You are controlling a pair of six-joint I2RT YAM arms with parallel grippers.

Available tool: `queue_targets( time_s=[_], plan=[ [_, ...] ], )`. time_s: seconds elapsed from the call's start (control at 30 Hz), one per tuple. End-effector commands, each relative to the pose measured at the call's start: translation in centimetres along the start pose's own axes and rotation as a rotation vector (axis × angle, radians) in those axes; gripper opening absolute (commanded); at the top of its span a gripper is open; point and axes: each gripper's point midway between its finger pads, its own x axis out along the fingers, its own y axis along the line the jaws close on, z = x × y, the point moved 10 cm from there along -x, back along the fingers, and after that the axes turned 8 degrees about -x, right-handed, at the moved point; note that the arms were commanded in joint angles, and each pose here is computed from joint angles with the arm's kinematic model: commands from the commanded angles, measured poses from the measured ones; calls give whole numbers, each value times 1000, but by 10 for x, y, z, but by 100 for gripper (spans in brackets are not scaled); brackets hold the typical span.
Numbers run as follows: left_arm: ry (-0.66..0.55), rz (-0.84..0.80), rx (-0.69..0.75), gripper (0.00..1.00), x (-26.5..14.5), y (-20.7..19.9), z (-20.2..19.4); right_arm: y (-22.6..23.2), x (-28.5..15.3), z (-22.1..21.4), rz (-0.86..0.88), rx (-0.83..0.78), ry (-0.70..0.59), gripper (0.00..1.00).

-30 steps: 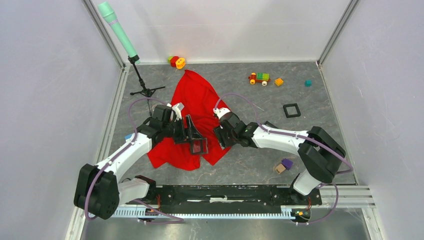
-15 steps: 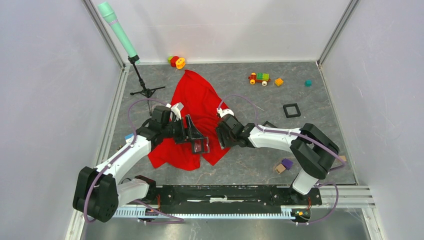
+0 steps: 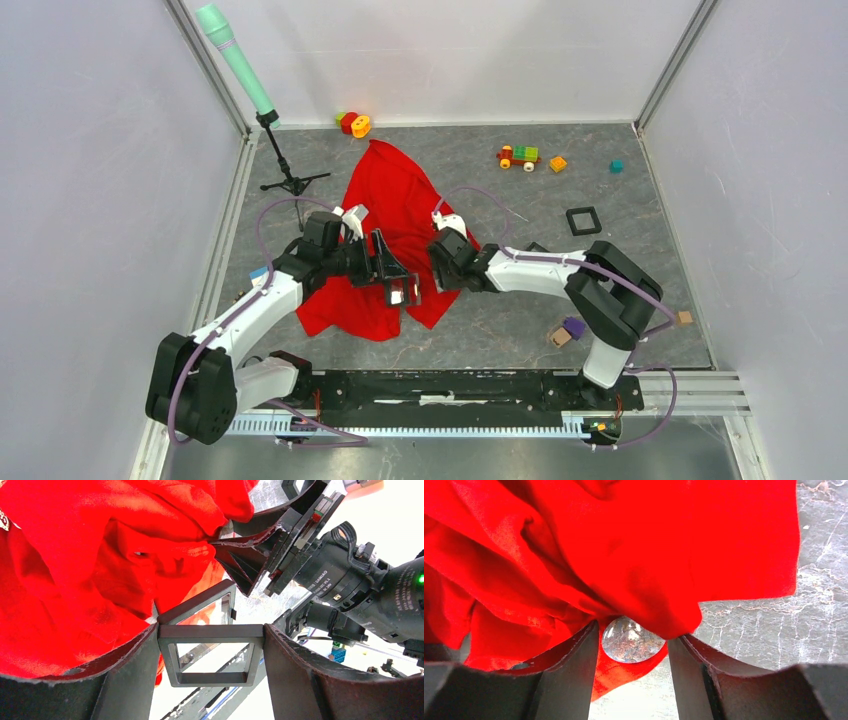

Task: Remove the brooch from the garment
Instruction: Pick up the brooch from the center of the board.

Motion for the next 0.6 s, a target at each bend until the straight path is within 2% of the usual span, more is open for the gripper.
queue_targets(
  time_s=[0.0,0.2,0.57],
  plan=[
    [-16,-53,-1,19,-1,-8,2,5,4,4,-84,22,-8,56],
    [-17,-46,-4,19,-1,-7,1,4,-2,6,-105,21,-19,52],
    [-21,-26,-10,19,-2,-6,2,0,-21,14,-47,16,-67,35]
  ],
)
